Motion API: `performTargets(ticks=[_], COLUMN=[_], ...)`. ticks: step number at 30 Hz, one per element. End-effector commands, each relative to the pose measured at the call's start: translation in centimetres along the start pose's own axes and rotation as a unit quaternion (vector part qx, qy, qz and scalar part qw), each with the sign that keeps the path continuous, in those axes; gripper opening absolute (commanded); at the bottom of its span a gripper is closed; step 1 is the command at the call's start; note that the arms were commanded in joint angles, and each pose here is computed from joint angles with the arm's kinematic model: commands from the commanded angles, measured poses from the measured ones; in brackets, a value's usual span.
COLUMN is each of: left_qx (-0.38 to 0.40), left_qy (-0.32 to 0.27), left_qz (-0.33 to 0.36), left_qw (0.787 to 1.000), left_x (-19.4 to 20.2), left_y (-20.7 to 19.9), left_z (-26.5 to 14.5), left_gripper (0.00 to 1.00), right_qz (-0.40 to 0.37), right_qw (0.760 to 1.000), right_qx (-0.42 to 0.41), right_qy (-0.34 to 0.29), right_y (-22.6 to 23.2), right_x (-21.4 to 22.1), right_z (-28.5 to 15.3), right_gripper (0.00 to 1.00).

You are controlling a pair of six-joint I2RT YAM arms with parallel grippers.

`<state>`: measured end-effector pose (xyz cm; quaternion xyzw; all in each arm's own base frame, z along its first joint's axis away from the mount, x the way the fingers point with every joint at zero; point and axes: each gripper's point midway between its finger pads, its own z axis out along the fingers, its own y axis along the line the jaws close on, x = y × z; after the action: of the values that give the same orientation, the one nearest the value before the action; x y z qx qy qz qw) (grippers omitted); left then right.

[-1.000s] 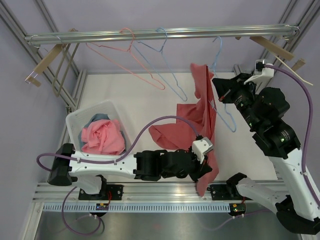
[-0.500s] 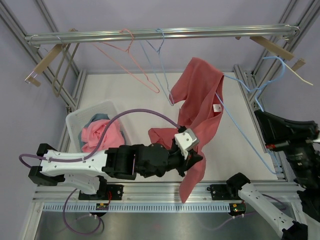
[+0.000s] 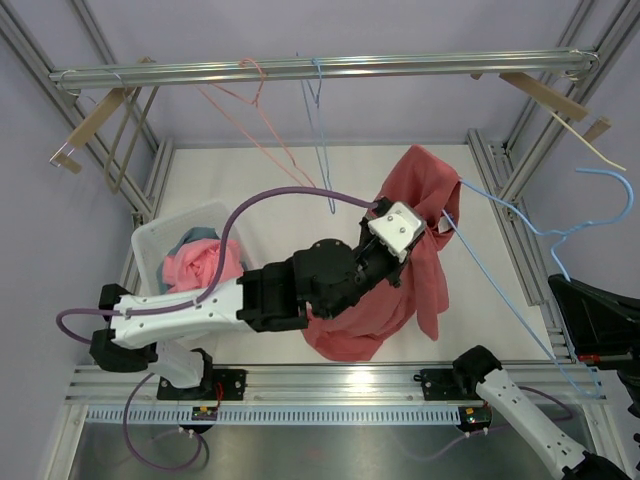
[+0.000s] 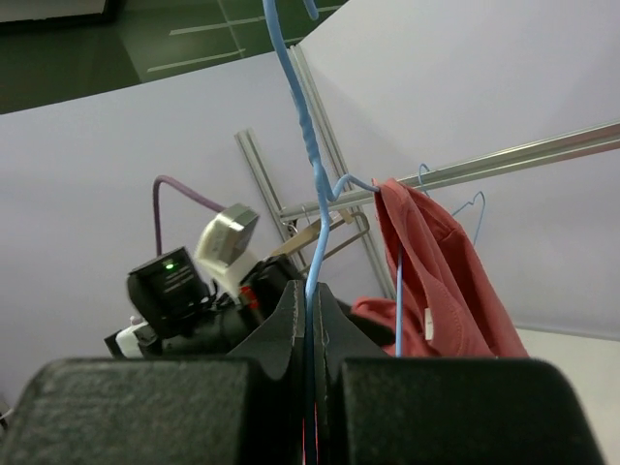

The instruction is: Remove the t-shirt from the hanger

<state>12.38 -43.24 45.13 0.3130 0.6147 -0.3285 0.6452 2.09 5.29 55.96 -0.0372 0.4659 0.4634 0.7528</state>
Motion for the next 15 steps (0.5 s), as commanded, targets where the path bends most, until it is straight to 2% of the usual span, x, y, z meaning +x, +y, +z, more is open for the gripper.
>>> performTargets(ticks=[1,3,4,5,8,9,10,11,12,13,15], left_qx=[-0.068,-0.091,-0.112,-0.123,-0.133,-0.115,-0.112,-0.112,-0.119,-0.121,-0.119], left_qy=[-0.070,-0.076,-0.084,-0.071,-0.076,-0.082,-0.088,-0.094,-0.095,-0.099,-0.099], left_qz=[0.006,0.019,0.024,0.049,0.060,0.062,0.067,0.071,0.076,0.082,0.085], left_qw=[0.995,0.993,0.990,0.989,0.986,0.988,0.988,0.987,0.985,0.984,0.984], left_x=[-4.2,-4.5,-5.0,-3.9,-4.8,-4.9,-5.2,-5.5,-5.5,-6.3,-6.5], left_y=[3.5,4.3,5.3,5.4,6.2,5.5,5.5,5.5,5.7,5.8,5.8], left_z=[1.4,2.4,2.8,3.9,5.1,5.8,6.1,6.1,6.4,6.3,6.2], left_gripper=[0.09,0.17,0.25,0.41,0.63,0.63,0.60,0.28,0.09,0.00,0.00], right_qz=[0.017,0.021,0.024,0.031,0.043,0.048,0.053,0.052,0.053,0.049,0.044], right_qw=[0.998,0.996,0.995,0.993,0.989,0.987,0.986,0.986,0.987,0.988,0.992], right_qx=[-0.056,-0.080,-0.091,-0.109,-0.140,-0.150,-0.156,-0.155,-0.148,-0.143,-0.118], right_qy=[-0.019,-0.018,-0.020,-0.016,-0.015,-0.017,-0.016,-0.017,-0.012,-0.014,-0.019], right_y=[2.4,3.5,4.0,4.7,6.2,6.6,6.8,6.8,6.6,6.4,5.5], right_x=[-1.0,-1.2,-1.4,-1.4,-1.9,-2.0,-2.0,-2.1,-1.8,-1.8,-1.9], right_z=[-1.8,-2.3,-2.7,-3.1,-4.4,-4.6,-4.9,-5.0,-5.1,-5.1,-5.4], right_gripper=[0.00,0.00,0.00,0.00,0.00,0.00,0.00,0.00,0.00,0.00,0.00])
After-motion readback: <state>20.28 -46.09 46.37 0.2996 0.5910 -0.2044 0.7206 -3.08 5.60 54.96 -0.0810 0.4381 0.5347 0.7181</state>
